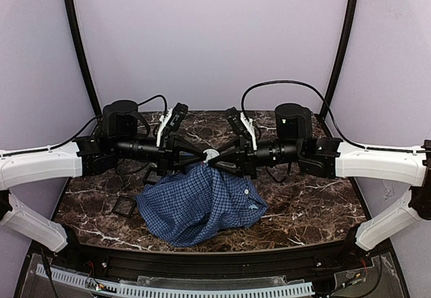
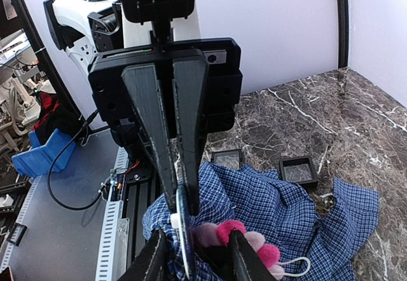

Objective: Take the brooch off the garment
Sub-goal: Open the brooch with the crumpled clothing.

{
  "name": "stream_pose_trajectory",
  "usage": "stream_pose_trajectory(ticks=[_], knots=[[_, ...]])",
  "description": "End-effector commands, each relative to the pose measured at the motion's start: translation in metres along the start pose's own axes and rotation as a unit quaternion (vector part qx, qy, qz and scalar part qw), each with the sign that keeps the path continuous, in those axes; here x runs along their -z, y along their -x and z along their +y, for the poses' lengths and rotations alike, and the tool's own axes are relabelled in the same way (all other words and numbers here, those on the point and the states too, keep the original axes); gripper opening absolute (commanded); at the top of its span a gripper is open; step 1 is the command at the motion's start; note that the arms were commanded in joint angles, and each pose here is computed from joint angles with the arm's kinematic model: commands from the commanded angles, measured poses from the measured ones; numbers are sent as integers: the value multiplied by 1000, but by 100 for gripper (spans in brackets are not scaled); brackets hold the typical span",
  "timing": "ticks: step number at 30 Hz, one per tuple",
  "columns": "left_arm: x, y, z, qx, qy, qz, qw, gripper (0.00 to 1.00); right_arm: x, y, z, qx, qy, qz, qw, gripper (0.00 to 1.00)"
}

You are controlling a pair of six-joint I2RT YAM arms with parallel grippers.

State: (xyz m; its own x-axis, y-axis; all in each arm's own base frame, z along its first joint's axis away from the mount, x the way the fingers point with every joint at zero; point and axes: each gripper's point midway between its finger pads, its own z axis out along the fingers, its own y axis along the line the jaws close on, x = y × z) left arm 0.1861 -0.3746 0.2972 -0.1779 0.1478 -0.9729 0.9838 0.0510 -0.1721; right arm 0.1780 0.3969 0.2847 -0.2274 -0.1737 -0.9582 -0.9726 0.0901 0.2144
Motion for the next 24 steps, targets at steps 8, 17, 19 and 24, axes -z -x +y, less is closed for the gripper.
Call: stream_pose_trajectory(ticks=[8,17,19,24], knots=[[6,11,-7,-15,-8,-20,1000,1,2,10,-1,-3,5,-23,1000,29],[6,12,-8,-16,-8,-21,1000,1,7,8,-4,-9,6,-27,1000,26],[6,12,-8,-15,-8,-21,1000,1,8,9,-4,-10,7,-30,999,24],[6,13,-9,-16,-10,-21,1000,1,10,10,-8,-14,5,-34,999,22]])
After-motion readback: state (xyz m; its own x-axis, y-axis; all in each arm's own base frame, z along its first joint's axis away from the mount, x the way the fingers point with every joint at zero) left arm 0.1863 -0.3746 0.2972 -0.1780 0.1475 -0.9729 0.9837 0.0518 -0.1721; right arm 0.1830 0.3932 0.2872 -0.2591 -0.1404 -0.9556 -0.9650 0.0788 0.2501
